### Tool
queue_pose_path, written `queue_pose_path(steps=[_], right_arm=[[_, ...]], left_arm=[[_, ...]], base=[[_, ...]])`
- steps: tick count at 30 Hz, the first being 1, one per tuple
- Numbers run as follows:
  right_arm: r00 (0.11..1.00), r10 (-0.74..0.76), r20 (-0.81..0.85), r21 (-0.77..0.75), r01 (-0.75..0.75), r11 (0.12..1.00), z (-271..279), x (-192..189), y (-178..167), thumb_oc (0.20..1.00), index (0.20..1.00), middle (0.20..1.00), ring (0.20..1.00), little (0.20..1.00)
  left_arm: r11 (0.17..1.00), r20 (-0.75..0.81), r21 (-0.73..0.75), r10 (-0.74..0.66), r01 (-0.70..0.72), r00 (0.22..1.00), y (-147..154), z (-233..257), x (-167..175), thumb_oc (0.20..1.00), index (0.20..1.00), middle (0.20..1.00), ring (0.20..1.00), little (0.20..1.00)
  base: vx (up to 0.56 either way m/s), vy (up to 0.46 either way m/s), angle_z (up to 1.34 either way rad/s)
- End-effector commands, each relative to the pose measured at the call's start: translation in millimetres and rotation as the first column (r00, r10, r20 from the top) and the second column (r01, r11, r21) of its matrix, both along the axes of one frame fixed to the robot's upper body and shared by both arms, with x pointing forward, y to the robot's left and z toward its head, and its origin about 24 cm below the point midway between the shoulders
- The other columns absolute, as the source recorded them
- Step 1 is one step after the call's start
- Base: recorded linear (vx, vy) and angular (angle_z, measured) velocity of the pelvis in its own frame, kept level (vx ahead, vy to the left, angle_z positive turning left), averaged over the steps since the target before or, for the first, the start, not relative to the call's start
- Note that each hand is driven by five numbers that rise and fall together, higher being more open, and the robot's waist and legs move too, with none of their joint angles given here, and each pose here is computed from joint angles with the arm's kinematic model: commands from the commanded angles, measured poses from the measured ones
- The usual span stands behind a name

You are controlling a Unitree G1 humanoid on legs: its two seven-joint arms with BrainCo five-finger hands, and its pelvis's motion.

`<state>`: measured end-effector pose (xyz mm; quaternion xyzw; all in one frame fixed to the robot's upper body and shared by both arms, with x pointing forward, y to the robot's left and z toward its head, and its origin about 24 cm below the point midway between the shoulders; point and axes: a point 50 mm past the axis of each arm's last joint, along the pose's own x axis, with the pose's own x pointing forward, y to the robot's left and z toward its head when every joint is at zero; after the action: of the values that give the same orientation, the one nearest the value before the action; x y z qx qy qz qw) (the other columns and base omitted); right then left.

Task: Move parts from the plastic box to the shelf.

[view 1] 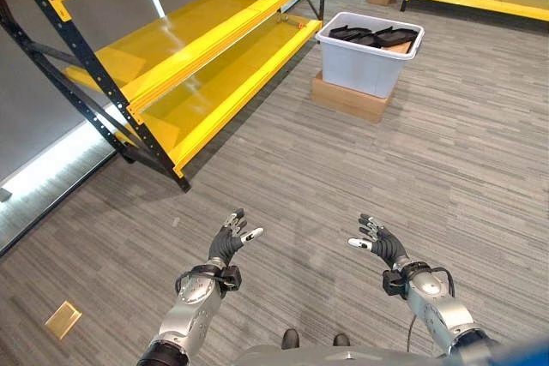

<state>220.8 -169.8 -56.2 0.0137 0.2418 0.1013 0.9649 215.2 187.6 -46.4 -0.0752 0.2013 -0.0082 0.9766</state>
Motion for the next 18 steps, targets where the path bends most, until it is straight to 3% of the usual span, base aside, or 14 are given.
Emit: queue_pose_path(steps=[1, 8, 18], right_arm=[[0.995, 0.003, 0.097, 0.092, -0.012, 0.996, 15.7, 9.2, 14.9, 1.0, 1.0, 1.0, 1.0, 1.0], [0.994, -0.044, 0.104, 0.105, 0.033, 0.994, 17.8, 10.8, 4.9, 1.0, 1.0, 1.0, 1.0, 1.0], [0.992, -0.007, 0.127, 0.064, -0.001, 0.998, 23.8, 10.9, -7.1, 1.0, 1.0, 1.0, 1.0, 1.0]], left_arm=[[0.999, 0.132, 0.05, -0.005, -0.001, 0.991, 5.9, 22.0, 14.0, 1.0, 1.0, 1.0, 1.0, 1.0], [1.0, 0.126, 0.028, -0.015, 0.012, 0.992, 0.8, 20.7, 16.0, 1.0, 1.0, 1.0, 1.0, 1.0], [0.998, 0.128, -0.05, 0.054, -0.048, 0.99, 3.4, 19.3, 9.0, 1.0, 1.0, 1.0, 1.0, 1.0]], base=[[0.03, 0.235, 0.16], [0.31, 0.08, 0.1], [0.56, -0.254, 0.17]])
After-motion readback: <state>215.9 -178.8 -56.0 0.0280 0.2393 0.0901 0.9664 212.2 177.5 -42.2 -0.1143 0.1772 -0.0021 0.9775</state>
